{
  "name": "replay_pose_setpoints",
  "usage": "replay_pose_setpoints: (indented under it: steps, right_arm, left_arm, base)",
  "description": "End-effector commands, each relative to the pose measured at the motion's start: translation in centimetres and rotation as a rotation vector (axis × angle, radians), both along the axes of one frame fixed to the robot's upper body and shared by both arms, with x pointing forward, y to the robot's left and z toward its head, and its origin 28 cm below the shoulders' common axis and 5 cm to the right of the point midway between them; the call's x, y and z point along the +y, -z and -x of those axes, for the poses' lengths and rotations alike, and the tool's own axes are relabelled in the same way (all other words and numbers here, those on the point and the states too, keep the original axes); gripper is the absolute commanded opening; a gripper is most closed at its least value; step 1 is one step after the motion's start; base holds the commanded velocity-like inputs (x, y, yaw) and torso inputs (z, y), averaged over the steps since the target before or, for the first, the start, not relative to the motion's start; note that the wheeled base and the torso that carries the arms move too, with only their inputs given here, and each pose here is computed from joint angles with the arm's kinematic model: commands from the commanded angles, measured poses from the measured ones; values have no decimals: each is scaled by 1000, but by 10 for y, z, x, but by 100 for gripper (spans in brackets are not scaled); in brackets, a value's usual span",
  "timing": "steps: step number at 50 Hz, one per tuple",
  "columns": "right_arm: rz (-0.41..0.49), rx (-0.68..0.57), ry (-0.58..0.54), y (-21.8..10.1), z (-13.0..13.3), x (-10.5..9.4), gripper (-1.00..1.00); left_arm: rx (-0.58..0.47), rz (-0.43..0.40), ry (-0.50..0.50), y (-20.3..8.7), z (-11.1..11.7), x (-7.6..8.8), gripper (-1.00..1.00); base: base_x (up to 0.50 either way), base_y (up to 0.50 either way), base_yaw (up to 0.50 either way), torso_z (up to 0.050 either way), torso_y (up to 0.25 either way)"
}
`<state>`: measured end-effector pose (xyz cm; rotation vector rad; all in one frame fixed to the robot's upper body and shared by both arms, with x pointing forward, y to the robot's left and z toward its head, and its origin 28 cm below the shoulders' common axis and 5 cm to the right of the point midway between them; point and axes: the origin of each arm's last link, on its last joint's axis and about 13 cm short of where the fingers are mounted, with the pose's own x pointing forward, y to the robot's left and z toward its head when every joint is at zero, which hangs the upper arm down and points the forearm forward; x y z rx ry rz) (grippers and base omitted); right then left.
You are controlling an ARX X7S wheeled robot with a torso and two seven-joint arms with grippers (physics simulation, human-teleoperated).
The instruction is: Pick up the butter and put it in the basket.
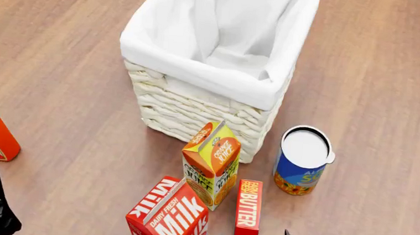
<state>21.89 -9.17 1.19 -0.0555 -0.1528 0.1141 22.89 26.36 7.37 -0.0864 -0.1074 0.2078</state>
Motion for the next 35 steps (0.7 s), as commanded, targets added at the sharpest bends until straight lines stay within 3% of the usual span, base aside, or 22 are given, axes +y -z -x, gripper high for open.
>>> replay_pose_setpoints:
  steps: [1, 13, 35]
  right_arm:
    - [0, 4, 3, -1, -8, 0, 100]
    - [-9, 81, 53, 2, -13, -2, 100]
    - [8, 168, 20, -7, -26, -1, 100]
  left_arm:
    - [0, -5, 5, 1, 2, -1, 100]
    - [-1, -5, 9, -1, 4, -1, 100]
    - [1, -7, 18, 0, 6, -4, 100]
  base:
    - [0, 0, 0, 0, 0]
    - [0, 0, 0, 0, 0]
    - [0, 0, 0, 0, 0]
